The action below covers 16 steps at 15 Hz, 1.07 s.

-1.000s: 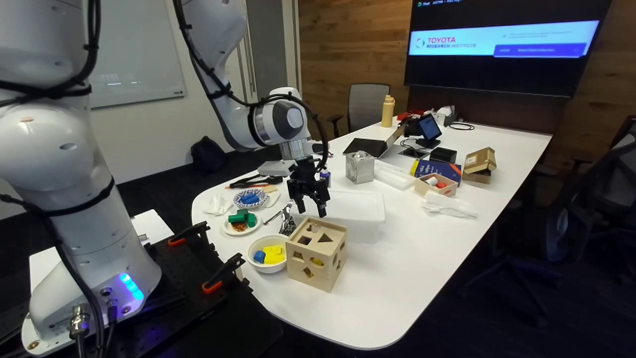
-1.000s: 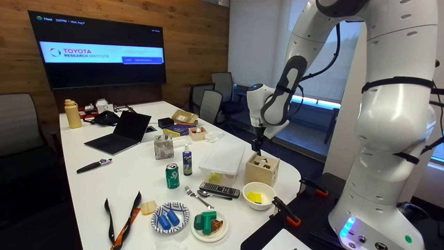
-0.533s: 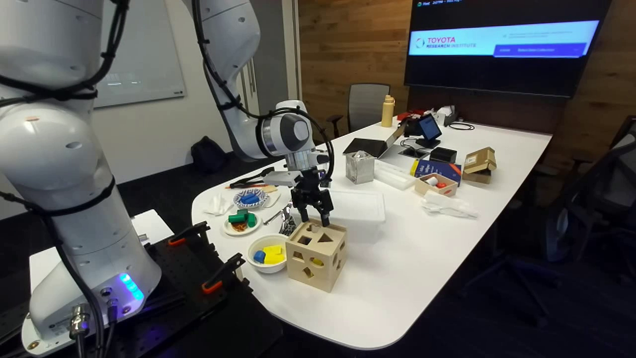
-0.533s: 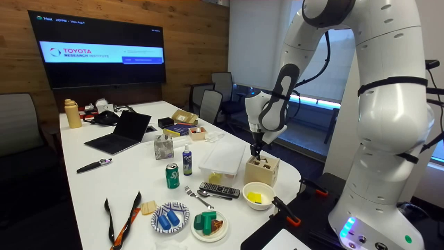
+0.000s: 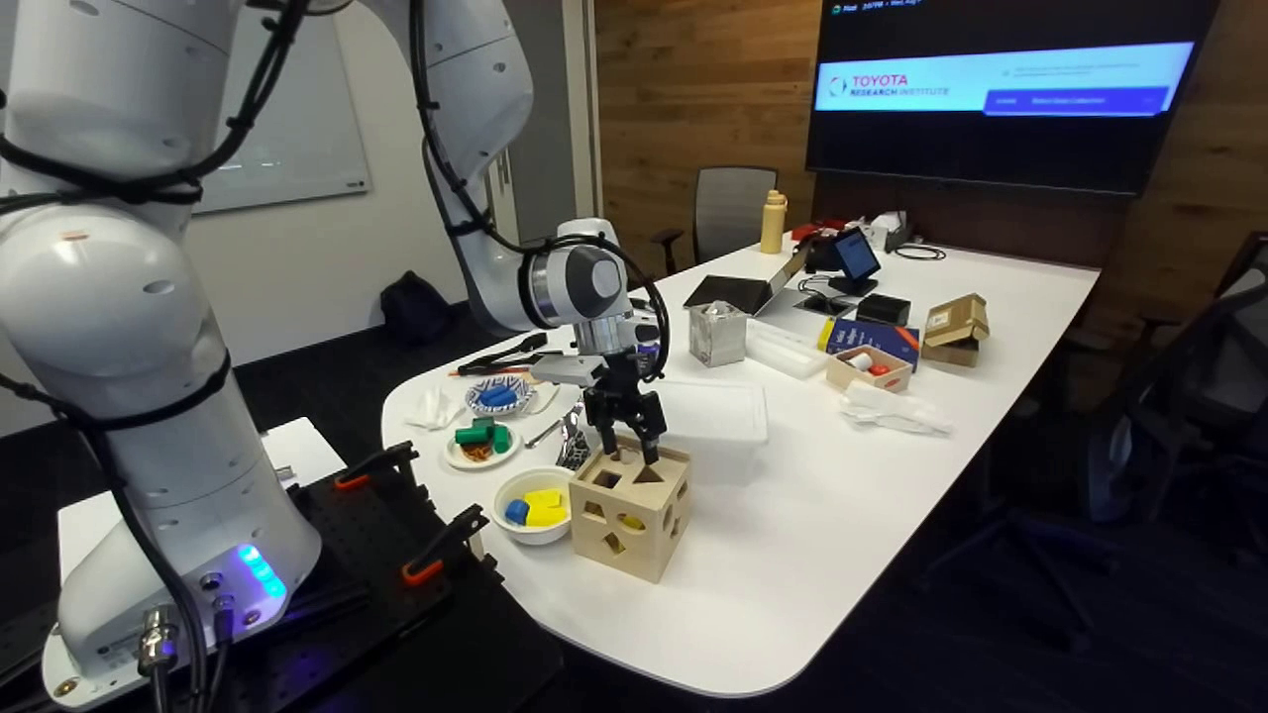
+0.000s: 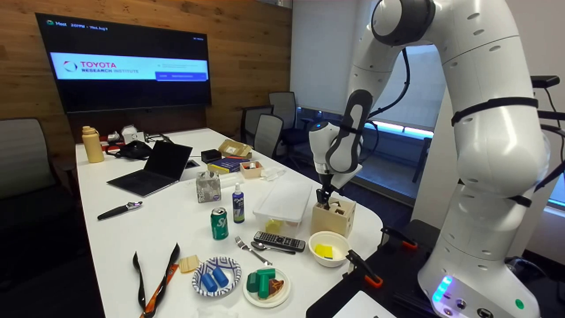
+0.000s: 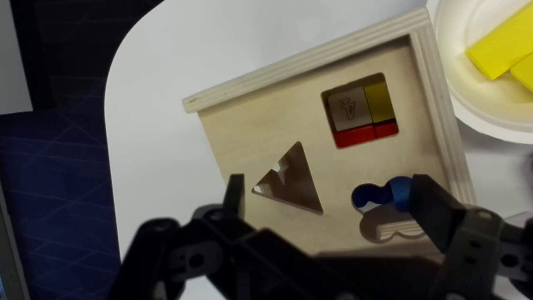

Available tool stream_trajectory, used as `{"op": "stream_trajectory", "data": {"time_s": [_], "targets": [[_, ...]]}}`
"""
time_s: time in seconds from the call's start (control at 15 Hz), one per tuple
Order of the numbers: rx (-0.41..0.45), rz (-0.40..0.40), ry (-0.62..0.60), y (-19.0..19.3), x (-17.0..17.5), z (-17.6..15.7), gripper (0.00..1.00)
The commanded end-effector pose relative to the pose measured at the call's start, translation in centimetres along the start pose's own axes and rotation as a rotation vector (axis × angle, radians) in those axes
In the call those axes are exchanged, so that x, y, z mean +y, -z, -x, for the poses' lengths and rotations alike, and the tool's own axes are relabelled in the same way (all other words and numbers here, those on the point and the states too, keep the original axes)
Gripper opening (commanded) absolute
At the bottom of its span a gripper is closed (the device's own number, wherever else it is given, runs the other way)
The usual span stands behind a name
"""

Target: Open the lid on the box

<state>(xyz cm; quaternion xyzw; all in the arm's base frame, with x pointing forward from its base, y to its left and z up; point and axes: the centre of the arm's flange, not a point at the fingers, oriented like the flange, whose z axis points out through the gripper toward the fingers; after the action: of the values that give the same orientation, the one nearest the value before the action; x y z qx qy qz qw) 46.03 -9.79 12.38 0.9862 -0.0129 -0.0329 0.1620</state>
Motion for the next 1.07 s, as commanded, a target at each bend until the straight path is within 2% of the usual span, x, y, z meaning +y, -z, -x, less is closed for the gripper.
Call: {"op": "stream_trajectory", "data": {"time_s": [0.0,0.47,1.0], "targets": [[0.019,-0.001,-0.015,-0.7,-0.4,-0.9,1.00],[0.026,0.032,-0.033,-0.9,0.0,-2.0,1.00],[0.008,0.046,-0.046,-2.9,0.7,-3.0,1.00]]}}
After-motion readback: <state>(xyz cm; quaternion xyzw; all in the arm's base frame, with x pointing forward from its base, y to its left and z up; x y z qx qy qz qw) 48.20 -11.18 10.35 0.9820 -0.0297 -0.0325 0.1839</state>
